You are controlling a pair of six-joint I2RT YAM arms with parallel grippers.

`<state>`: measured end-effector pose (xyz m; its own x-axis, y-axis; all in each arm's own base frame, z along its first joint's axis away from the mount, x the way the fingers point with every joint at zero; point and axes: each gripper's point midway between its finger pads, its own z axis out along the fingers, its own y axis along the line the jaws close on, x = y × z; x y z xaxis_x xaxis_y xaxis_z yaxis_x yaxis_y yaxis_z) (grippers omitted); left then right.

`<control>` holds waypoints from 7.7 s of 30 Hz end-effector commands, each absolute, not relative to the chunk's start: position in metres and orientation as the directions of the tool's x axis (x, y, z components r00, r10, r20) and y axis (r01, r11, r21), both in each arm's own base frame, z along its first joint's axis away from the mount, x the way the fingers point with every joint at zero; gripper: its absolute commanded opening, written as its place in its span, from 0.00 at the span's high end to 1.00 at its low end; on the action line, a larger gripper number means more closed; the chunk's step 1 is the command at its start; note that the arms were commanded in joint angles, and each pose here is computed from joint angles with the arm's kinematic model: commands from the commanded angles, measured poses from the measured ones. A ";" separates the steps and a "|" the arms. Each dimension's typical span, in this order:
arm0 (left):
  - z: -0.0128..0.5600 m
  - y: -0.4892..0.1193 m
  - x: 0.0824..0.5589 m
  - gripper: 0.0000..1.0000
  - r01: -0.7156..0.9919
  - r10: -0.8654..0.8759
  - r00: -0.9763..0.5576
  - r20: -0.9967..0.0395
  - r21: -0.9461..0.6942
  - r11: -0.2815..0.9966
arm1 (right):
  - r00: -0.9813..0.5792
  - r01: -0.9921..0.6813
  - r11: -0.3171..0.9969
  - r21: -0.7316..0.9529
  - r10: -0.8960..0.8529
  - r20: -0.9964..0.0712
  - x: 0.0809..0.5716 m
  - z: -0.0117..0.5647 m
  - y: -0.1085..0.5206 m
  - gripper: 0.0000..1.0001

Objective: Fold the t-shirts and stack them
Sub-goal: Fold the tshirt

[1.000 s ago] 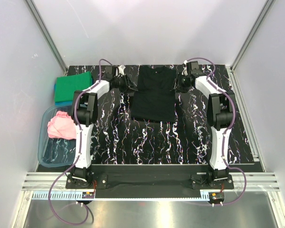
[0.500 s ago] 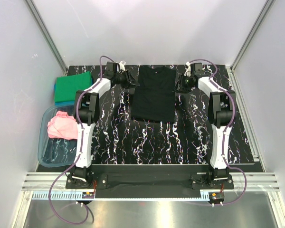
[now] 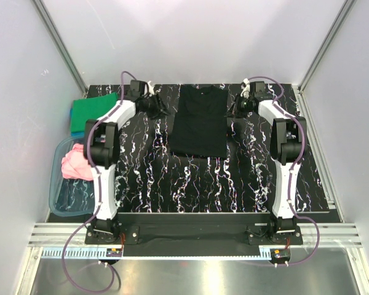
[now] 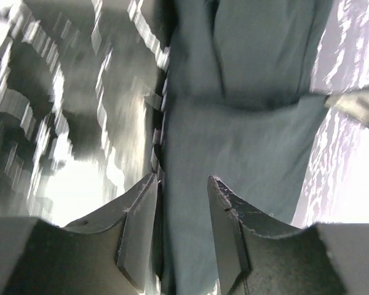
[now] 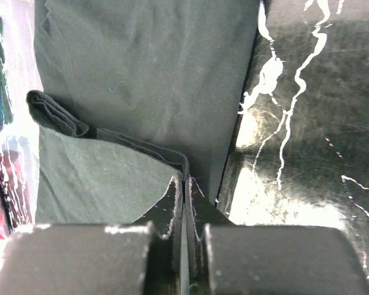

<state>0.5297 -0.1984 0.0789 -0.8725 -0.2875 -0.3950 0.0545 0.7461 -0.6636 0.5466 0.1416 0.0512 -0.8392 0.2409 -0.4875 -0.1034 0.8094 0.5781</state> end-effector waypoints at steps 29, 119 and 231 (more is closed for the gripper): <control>0.117 -0.262 0.412 0.56 0.195 -0.187 -0.889 -0.417 -0.716 0.670 | -0.809 0.006 0.733 0.680 0.403 -0.427 0.509 0.120 0.128 0.80; 0.041 -0.188 0.184 1.00 -0.065 -0.240 -0.951 -0.196 -0.631 0.773 | -0.925 0.306 0.815 0.493 0.376 -0.048 0.198 0.040 0.154 1.00; 0.048 -0.203 0.442 1.00 0.100 -0.221 -0.915 -0.337 -0.721 0.685 | -0.924 -0.003 0.759 0.651 0.247 -0.293 0.429 0.037 0.182 0.79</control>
<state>0.4495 -0.1920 0.0275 -0.9228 -0.2157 -0.3191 0.0595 0.7387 -0.6714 0.4235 0.1768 0.0237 -0.9279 0.3077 -0.2106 0.1078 0.7622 0.6383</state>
